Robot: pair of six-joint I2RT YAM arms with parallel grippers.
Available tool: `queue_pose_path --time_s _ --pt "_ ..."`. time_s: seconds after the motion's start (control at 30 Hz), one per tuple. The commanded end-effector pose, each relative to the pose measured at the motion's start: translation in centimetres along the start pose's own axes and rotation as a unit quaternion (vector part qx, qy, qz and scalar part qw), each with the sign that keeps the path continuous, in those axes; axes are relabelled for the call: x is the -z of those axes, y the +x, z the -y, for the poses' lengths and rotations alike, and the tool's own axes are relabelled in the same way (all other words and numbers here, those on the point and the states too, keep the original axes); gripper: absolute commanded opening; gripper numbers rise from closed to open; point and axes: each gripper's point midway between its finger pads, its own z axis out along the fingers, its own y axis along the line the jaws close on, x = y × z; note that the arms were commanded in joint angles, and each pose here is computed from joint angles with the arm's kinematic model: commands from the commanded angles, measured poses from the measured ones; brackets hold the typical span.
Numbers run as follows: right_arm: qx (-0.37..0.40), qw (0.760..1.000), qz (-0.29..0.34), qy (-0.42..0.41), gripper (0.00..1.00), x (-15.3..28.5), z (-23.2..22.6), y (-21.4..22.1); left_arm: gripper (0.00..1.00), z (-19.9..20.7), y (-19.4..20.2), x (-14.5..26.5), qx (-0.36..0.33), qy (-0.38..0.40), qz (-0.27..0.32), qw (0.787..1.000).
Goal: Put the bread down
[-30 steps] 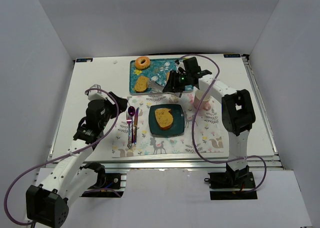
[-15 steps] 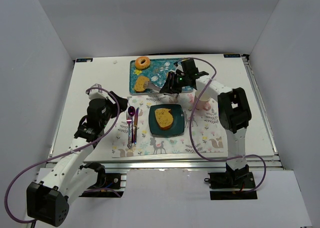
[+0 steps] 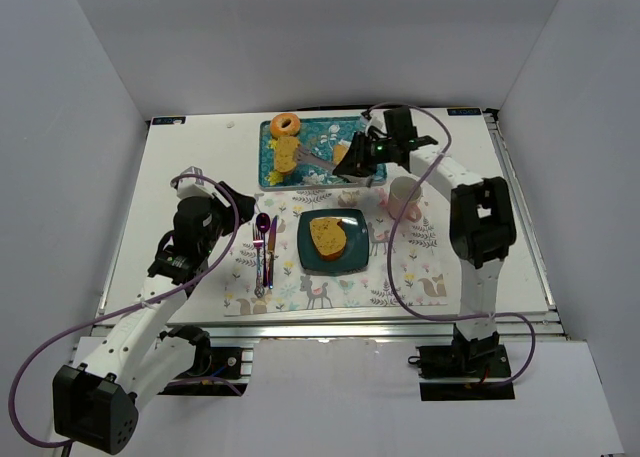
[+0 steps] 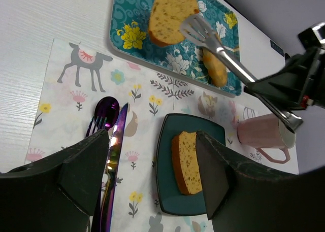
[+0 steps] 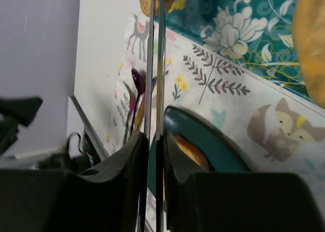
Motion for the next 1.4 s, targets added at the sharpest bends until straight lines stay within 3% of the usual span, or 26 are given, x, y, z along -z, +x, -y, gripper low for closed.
queue_pose_path --time_s 0.0,0.17,0.33,0.57,1.1,1.37 --pt "0.183 0.980 0.020 -0.078 0.00 6.3 -7.1 -1.1 0.77 1.7 -2.0 0.4 0.004 0.026 0.029 0.999" --pt "0.336 0.939 -0.056 -0.038 0.00 13.2 -4.5 5.3 0.75 2.0 -1.9 0.6 -0.007 0.039 0.030 0.999" --pt "0.346 0.932 -0.103 -0.028 0.00 18.9 -2.3 12.4 0.74 2.3 -1.6 0.4 -0.012 0.054 0.028 0.998" --pt "0.328 0.933 -0.138 -0.051 0.00 20.1 -1.4 19.6 0.75 3.1 -0.8 -0.2 -0.020 0.081 0.013 0.996" --pt "0.268 0.957 -0.107 0.007 0.04 17.3 2.0 15.4 0.75 3.3 0.0 1.0 -0.002 0.106 0.007 0.994" --pt "0.263 0.959 -0.105 0.023 0.35 16.9 3.0 14.9 0.75 2.8 -0.7 2.0 0.003 0.092 0.023 0.996"
